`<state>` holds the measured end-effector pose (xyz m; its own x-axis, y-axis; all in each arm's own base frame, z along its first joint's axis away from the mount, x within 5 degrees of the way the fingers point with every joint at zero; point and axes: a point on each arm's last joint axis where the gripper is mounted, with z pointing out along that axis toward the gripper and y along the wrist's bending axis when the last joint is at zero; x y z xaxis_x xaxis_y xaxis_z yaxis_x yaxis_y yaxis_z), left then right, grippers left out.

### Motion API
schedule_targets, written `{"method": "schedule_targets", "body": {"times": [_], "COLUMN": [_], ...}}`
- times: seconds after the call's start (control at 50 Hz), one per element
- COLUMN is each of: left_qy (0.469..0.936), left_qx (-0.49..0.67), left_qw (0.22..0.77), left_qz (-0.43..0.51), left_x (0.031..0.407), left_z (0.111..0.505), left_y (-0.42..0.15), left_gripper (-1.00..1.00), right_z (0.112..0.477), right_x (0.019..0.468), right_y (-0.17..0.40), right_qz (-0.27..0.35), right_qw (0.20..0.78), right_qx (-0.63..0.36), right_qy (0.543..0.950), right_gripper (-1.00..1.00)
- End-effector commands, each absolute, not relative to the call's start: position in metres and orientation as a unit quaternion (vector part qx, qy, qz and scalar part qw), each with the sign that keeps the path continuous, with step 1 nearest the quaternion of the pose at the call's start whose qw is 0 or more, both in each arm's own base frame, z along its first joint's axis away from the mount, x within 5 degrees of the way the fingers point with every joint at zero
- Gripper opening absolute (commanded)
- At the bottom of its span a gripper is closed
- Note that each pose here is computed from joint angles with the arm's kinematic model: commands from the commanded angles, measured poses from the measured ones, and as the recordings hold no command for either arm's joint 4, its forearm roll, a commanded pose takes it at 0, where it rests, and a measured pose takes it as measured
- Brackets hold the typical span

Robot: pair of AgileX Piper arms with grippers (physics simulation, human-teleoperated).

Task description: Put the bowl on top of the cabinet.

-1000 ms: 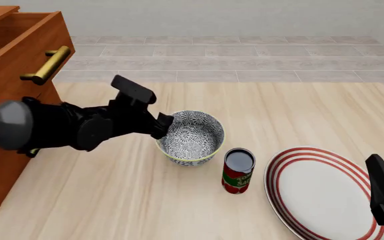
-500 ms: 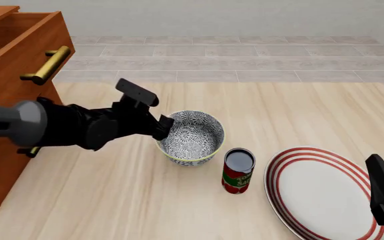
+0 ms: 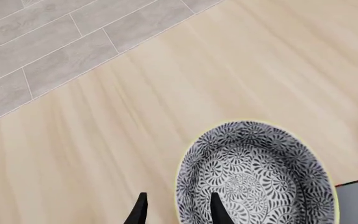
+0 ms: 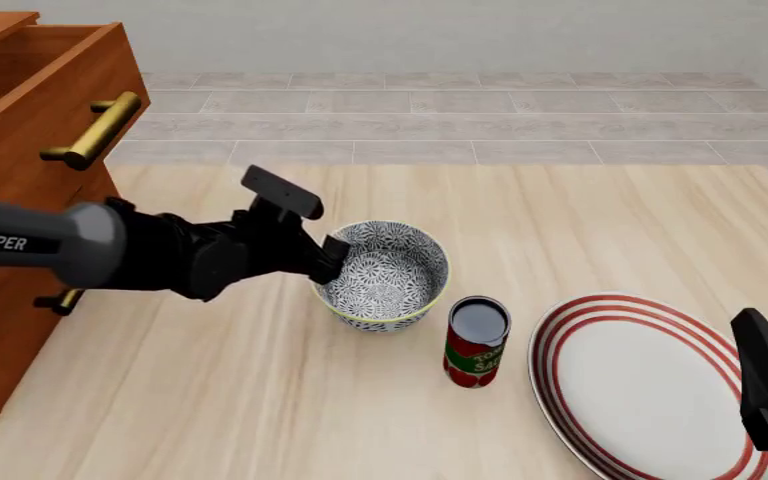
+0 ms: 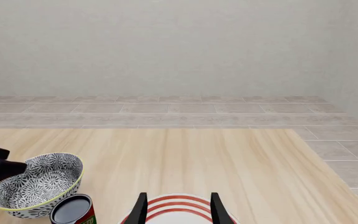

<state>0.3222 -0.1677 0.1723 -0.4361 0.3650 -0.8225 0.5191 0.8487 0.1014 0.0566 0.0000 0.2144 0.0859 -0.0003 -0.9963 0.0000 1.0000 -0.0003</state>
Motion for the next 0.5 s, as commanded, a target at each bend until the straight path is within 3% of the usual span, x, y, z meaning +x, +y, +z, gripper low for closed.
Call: {"method": "schedule_targets", "body": {"times": [0.02, 0.5], "left_qy": [0.845, 0.849], "left_qx": [0.264, 0.27], "left_qw": [0.459, 0.447], "left_qz": [-0.081, -0.077], "left_x": [0.327, 0.333], "left_z": [0.164, 0.145], "left_y": [-0.169, -0.173], "left_gripper": [1.0, 1.0], "right_z": [0.214, 0.214], "right_x": [0.057, 0.057], "right_y": [0.0, 0.0], "right_qz": [0.0, 0.0], "right_qw": [0.737, 0.737], "right_qx": [0.0, 0.0], "right_qy": [0.676, 0.676], "right_gripper": [1.0, 1.0]}}
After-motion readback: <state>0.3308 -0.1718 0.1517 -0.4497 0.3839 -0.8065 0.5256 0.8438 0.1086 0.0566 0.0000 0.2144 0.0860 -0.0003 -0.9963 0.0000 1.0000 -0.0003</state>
